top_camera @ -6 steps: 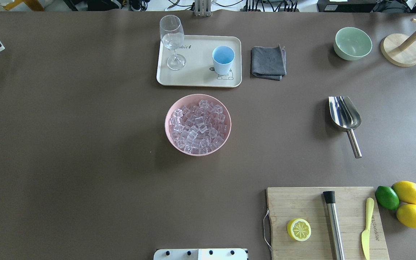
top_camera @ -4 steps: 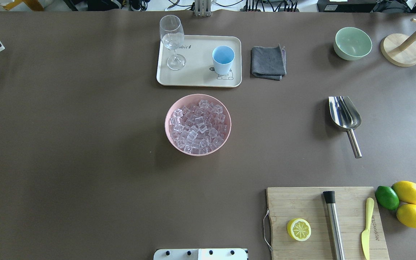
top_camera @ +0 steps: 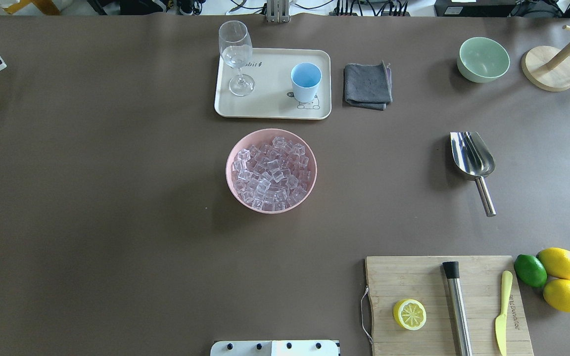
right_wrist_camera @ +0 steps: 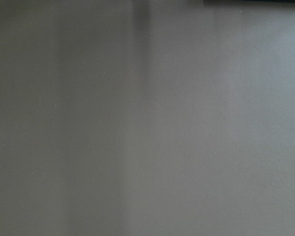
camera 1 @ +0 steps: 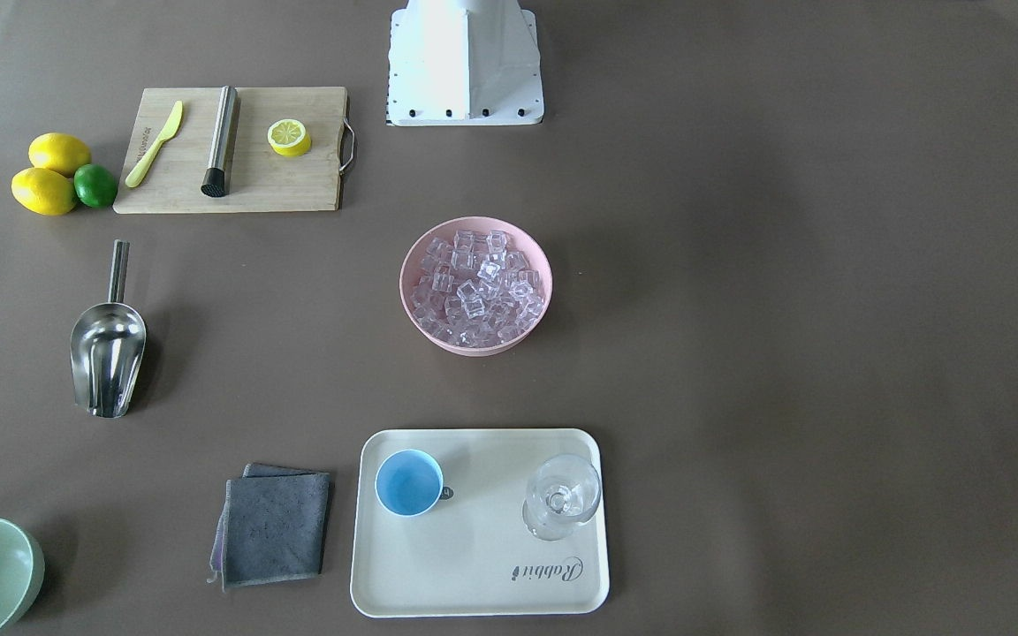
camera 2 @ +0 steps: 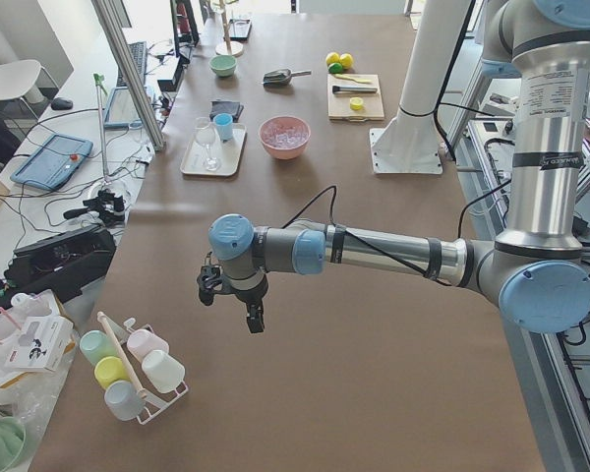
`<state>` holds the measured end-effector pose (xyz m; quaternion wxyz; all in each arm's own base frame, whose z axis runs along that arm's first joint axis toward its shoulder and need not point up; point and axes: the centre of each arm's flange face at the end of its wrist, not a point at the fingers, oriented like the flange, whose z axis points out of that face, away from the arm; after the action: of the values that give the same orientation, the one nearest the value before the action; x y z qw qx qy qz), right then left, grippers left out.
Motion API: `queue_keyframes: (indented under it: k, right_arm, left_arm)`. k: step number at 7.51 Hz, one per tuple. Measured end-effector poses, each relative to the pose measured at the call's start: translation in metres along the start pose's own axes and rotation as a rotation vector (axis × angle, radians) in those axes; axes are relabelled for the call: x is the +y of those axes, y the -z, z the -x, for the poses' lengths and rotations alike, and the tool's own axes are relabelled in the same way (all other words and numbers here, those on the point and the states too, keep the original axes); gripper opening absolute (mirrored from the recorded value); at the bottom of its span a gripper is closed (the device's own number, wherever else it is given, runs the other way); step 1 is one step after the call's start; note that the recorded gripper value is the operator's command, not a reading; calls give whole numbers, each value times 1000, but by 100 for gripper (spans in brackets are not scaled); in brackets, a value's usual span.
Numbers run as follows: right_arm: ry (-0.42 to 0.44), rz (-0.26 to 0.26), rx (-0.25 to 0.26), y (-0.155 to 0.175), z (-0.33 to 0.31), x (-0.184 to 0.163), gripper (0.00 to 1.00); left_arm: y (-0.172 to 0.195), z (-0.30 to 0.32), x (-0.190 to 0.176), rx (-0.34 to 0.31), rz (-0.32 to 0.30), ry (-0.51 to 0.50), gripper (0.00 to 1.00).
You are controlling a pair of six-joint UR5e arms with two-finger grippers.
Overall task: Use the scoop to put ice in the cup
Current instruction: 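Move both arms from rest toward the table, then reach the left gripper to the pink bowl while the right gripper approaches the scoop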
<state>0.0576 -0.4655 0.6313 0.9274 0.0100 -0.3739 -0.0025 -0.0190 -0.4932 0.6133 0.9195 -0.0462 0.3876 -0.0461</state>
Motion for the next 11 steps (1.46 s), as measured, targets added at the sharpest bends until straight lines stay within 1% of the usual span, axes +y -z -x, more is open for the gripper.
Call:
queue_keyframes:
  k: [3, 4, 5, 6, 8, 10, 11]
  right_arm:
    - [43, -36, -5, 18, 30, -7, 99]
    - [38, -33, -8, 17, 52, -9, 99]
    - [25, -25, -11, 13, 85, -13, 99]
    - [23, -11, -16, 7, 118, -14, 99]
    - [33, 31, -31, -11, 173, -12, 99]
    - [18, 76, -41, -32, 221, -11, 99]
    - [9, 100, -40, -44, 245, -10, 99]
  left_arm:
    - [14, -15, 1, 9, -29, -29, 98]
    - [17, -19, 0, 12, -35, -38, 98]
    - [28, -35, 1, 22, -53, -69, 98]
    - [27, -66, 0, 34, -50, -130, 98]
    - [-1, -158, -3, 55, 7, -298, 98]
    - [-27, -243, 16, 105, 68, -456, 98]
    - [-38, -283, 28, 129, 86, -540, 98]
